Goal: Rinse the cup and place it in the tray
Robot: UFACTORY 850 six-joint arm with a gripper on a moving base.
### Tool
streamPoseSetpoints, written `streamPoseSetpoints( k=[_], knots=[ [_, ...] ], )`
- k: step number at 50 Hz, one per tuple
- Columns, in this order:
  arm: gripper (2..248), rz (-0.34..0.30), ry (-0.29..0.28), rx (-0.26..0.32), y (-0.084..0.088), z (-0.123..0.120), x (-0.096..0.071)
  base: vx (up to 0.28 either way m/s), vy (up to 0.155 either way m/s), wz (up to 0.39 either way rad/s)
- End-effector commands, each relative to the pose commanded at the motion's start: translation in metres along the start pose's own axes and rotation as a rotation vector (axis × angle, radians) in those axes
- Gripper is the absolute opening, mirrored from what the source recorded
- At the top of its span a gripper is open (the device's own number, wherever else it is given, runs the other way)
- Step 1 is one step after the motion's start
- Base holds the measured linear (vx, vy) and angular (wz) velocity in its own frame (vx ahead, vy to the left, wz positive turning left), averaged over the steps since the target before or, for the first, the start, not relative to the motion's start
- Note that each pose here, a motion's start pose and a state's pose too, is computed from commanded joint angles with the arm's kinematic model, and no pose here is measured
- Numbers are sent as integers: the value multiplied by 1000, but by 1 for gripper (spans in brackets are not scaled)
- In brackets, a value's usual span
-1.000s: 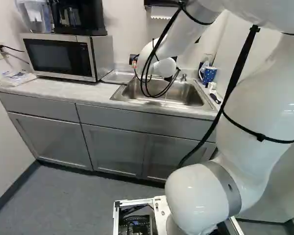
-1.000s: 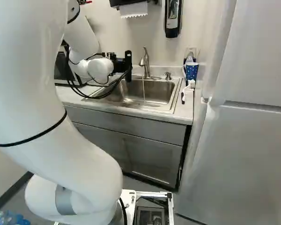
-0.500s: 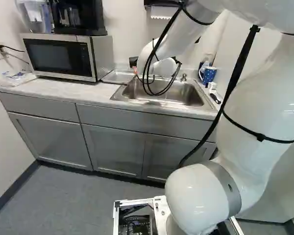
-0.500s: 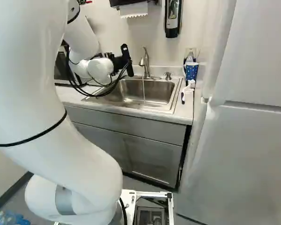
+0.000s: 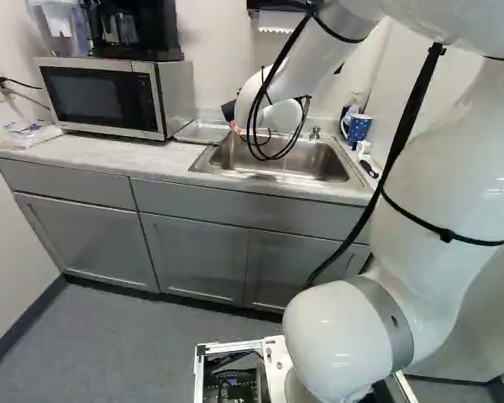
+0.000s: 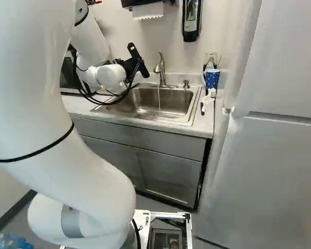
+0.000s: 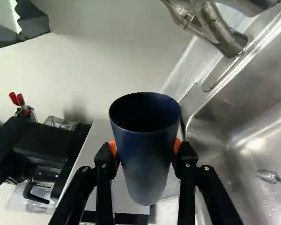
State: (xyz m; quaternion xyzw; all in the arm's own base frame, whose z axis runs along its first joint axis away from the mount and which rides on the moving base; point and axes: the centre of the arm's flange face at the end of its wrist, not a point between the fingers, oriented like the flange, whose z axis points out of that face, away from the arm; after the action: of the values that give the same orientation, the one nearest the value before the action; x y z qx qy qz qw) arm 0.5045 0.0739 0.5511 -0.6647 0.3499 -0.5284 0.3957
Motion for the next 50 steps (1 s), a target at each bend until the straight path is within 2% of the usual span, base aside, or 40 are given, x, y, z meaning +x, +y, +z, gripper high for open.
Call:
streamPoseSetpoints(
  k=[50],
  knots=[
    [125, -525, 0, 0, 0, 0, 0, 0, 0, 0]
  ],
)
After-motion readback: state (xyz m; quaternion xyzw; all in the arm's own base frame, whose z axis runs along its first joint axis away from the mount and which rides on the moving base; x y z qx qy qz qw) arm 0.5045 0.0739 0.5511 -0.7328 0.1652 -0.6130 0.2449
